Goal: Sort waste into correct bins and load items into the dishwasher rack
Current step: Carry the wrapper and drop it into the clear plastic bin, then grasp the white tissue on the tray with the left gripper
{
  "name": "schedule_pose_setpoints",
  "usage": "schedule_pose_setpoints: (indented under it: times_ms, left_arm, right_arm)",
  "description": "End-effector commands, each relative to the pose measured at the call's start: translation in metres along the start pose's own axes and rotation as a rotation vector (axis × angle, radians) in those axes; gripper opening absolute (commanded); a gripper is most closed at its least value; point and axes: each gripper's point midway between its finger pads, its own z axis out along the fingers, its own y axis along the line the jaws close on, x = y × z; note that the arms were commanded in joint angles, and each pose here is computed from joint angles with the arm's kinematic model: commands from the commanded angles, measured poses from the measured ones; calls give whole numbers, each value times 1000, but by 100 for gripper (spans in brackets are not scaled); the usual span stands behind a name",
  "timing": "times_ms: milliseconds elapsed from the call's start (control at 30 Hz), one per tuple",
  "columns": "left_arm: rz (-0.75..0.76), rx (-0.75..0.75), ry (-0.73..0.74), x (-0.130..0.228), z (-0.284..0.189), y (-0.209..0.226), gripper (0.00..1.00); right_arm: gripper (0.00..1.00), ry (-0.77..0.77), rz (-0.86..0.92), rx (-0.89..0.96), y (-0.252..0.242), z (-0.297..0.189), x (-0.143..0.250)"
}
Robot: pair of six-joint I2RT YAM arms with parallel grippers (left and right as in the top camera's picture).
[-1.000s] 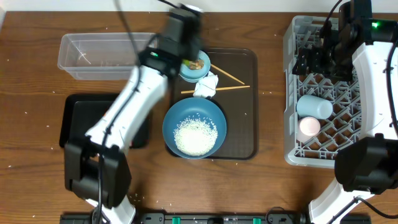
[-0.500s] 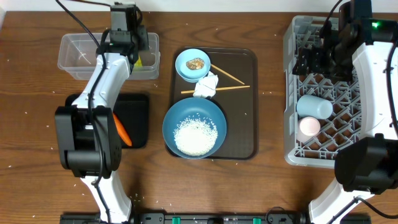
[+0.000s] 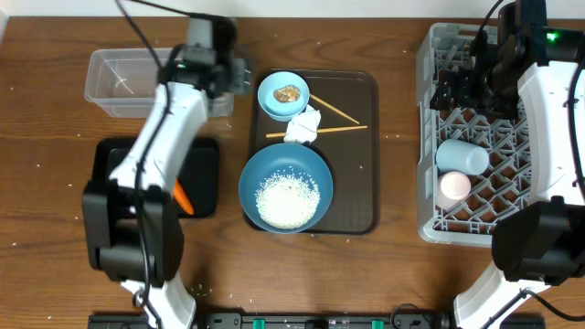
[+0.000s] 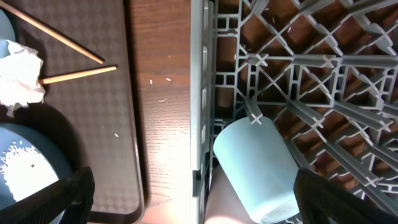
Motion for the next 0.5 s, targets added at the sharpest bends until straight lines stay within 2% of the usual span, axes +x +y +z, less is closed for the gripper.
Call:
schedule_pose_setpoints:
  times_ms: [0,167,333,467]
  left_arm:
    - [136,113,41,13,-8,-56,74]
    - [203,179,133,46,-3,-114,74]
    - [42,176,207,69,9,-145,73]
    - [-47,79,229,81,26,-145,73]
  right_arm:
    - [95,-38,6,5,-1,-11,-5]
    - [95,-35,6,6,-2,-11,-4]
    - [95,-34,6,6,-2,-10,-4]
    - [95,-32,2,5,-2,-10,-4]
